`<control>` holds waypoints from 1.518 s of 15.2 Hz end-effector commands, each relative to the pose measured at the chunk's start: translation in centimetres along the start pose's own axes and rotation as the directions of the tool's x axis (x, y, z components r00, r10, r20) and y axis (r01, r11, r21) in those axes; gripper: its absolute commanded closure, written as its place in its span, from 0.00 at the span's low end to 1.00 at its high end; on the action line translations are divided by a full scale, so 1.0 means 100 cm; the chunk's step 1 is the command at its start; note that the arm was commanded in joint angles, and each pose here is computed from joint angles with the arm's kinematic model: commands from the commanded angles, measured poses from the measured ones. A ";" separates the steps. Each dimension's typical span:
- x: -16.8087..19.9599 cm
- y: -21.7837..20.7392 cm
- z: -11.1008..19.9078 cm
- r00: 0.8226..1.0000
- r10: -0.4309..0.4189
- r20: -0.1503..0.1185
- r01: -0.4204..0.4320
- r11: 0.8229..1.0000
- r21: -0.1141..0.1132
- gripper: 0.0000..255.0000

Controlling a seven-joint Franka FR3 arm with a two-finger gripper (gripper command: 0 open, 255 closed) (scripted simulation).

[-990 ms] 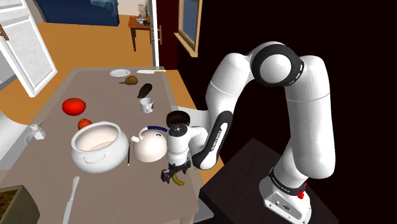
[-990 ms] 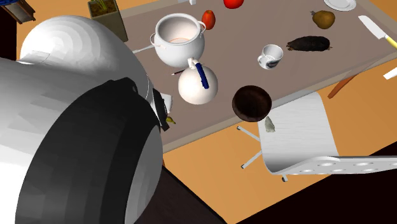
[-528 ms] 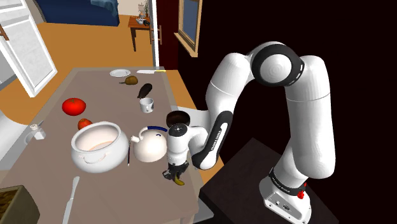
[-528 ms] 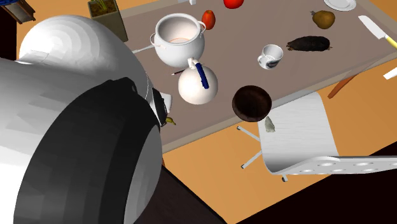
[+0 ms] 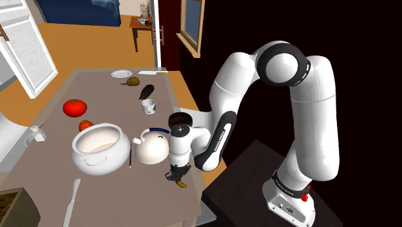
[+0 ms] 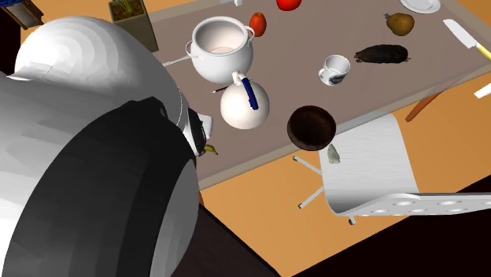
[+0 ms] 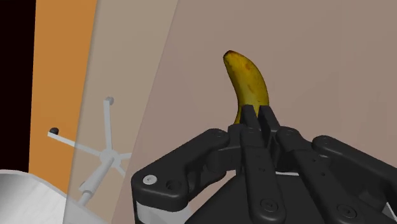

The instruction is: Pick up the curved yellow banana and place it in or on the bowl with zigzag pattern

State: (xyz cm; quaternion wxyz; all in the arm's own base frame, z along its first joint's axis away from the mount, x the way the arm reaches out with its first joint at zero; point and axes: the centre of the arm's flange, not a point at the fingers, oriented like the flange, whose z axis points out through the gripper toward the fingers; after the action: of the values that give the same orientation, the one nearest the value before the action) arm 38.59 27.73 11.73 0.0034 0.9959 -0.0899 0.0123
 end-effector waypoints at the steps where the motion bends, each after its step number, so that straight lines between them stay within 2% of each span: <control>1: 0.000 0.001 -0.009 1.000 0.001 0.001 -0.001 1.000 -0.001 1.00; 3: 0.000 -0.001 -0.009 1.000 0.001 0.001 -0.001 1.000 -0.001 1.00; 4: 0.000 -0.001 -0.009 1.000 0.001 0.001 -0.001 1.000 -0.001 0.00; 5: 0.041 -0.001 -0.009 0.974 0.134 0.181 -0.131 0.991 -0.029 0.00; 6: 0.062 0.001 -0.005 0.941 0.202 0.271 -0.195 0.979 -0.053 0.00; 14: 0.051 0.001 0.033 0.941 0.202 0.271 -0.195 0.979 -0.053 0.00; 21: 0.051 0.001 0.033 0.941 0.202 0.271 -0.195 0.979 -0.053 0.00; 22: 0.051 0.001 0.033 0.941 0.202 0.271 -0.195 0.979 -0.053 1.00; 23: 0.051 0.001 0.033 0.941 0.202 0.271 -0.195 0.979 -0.053 1.00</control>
State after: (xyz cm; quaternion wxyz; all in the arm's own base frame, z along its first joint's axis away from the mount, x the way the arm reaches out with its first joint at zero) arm 44.03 27.56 9.21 -0.0127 0.9758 -0.1862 -0.1144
